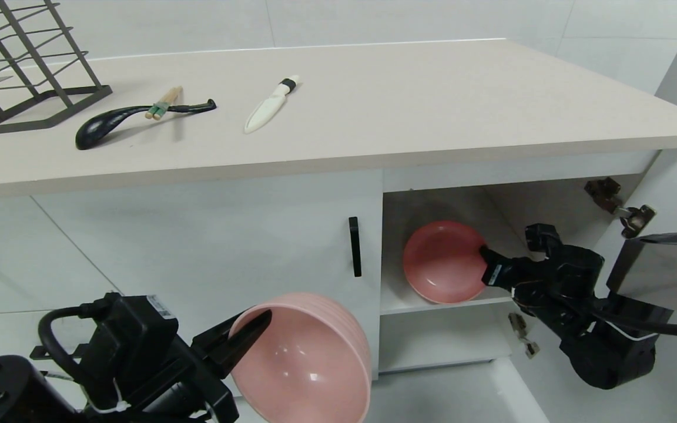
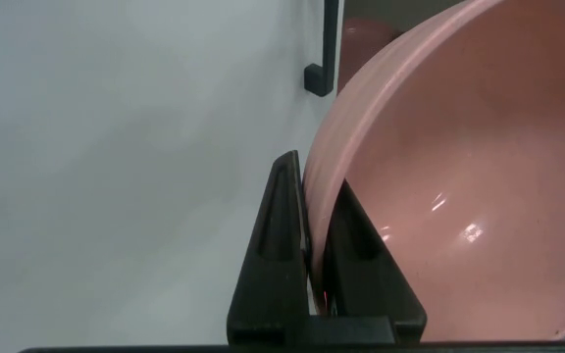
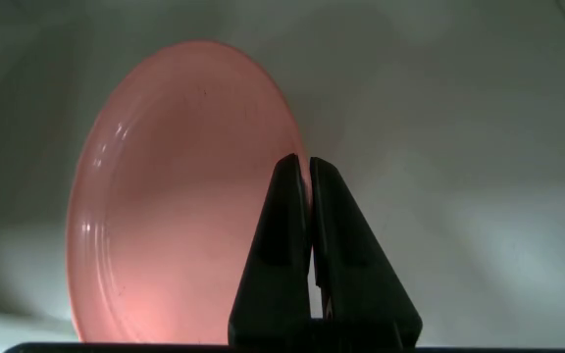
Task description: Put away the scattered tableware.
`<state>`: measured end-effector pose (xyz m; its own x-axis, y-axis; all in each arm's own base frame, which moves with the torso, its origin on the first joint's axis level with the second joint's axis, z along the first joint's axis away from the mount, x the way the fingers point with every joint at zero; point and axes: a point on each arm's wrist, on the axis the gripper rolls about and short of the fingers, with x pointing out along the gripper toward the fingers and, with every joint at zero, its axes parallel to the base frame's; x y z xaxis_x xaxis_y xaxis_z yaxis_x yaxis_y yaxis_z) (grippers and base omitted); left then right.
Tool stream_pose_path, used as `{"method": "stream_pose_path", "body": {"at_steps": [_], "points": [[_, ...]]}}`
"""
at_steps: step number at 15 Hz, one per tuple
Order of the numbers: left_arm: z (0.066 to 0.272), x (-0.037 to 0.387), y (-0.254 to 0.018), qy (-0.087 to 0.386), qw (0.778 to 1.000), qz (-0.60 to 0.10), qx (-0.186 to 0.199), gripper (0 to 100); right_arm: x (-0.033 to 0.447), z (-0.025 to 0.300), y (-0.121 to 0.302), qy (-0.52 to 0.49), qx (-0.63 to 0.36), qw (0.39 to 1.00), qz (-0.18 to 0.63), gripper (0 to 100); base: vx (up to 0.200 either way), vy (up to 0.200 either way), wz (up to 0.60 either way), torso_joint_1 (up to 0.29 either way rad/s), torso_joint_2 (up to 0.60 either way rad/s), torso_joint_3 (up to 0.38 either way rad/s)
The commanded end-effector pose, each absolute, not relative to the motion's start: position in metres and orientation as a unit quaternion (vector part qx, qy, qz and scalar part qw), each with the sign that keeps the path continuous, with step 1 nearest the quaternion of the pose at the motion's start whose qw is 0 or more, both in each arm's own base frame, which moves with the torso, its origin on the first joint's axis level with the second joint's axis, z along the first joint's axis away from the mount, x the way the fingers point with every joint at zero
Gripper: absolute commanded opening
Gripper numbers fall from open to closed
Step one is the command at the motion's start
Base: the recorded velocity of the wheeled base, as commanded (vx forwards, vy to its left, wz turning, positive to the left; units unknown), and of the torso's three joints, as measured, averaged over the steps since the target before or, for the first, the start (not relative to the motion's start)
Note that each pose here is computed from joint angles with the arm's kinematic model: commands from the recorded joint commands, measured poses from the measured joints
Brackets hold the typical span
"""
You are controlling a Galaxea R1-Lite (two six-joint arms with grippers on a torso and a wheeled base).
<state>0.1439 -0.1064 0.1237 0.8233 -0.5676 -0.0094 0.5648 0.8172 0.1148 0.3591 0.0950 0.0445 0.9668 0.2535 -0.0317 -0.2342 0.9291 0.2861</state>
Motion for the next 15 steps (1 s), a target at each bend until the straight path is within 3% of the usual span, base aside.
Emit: {"method": "stream_pose_path", "body": {"at_steps": [1, 15], "points": [[0.123, 0.145, -0.106, -0.011, 0.955, -0.290, 0.057, 0, 0.376, 0.031, 0.097, 0.029, 0.147, 0.982, 0.118, 0, 0.000, 0.000, 0.00, 0.000, 0.00, 0.000], [0.124, 0.144, -0.106, -0.013, 0.956, -0.289, 0.056, 0, 0.412, 0.012, 0.089, 0.001, 0.164, 0.983, 0.088, 0, 0.000, 0.000, 0.00, 0.000, 0.00, 0.000]]}}
